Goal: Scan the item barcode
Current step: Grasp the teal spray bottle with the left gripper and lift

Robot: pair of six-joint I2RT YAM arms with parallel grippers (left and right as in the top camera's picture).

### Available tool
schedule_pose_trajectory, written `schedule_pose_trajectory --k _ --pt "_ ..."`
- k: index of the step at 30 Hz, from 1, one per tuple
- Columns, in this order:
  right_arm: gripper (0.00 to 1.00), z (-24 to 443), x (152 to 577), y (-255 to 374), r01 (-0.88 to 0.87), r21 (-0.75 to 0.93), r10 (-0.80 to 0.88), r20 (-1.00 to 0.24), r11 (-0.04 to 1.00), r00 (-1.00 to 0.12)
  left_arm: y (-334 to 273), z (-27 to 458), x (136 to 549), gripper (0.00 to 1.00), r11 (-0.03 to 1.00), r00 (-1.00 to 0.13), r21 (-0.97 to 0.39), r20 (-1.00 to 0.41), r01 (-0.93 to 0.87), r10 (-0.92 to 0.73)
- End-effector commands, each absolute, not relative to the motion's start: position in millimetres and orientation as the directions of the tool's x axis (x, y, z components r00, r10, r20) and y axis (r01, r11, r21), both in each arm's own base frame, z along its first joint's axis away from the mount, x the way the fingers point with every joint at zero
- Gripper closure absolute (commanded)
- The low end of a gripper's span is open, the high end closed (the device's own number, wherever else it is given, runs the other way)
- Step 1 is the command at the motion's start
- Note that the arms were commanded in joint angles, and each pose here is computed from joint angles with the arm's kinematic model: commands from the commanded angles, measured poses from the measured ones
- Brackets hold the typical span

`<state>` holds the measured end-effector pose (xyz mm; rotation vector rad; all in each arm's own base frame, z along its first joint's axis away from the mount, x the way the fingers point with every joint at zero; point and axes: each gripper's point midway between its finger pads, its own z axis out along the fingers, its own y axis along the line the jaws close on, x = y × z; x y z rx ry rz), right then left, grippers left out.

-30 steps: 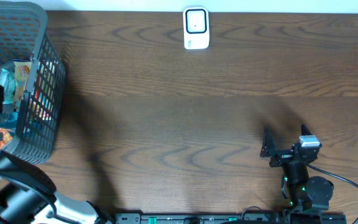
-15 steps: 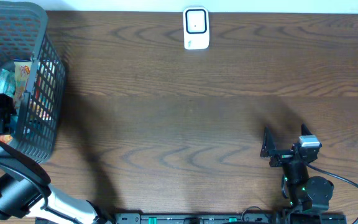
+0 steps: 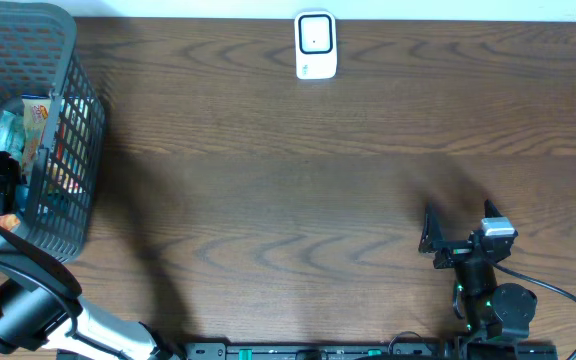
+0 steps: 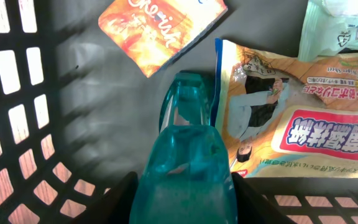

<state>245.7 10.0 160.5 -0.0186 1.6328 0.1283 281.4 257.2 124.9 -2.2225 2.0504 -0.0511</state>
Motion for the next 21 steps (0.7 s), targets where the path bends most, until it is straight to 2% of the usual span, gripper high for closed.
schedule_pose_trajectory --k 1,6,10,16,21 --pt "0.01 159.8 245.5 10.3 -0.088 0.084 0.078 -0.995 0.993 -0.069 246.6 114.4 282.0 0.59 -0.066 0.066 -0.111 0.007 -0.992 -0.998" --pt "0.01 159.9 245.5 10.3 -0.088 0.084 0.078 -0.995 0.993 -0.068 237.7 127.1 296.8 0.6 -0.056 0.045 -0.199 0.058 -0.979 -0.997" --pt "0.01 159.9 245.5 10.3 -0.088 0.084 0.078 -0.995 0.993 -0.068 238.3 156.3 307.3 0.6 -0.024 0.017 -0.285 0.029 -0.958 -0.999" --pt "0.01 159.9 245.5 10.3 -0.088 0.084 0.078 -0.995 0.993 -0.068 239.7 236.2 309.9 0.61 0.042 0.018 -0.447 -0.13 -0.893 -0.991" --pt "0.01 159.9 245.5 10.3 -0.088 0.084 0.078 -0.995 0.993 -0.068 228.0 328.2 297.4 0.6 0.151 0.069 -0.612 -0.32 -0.777 -0.945"
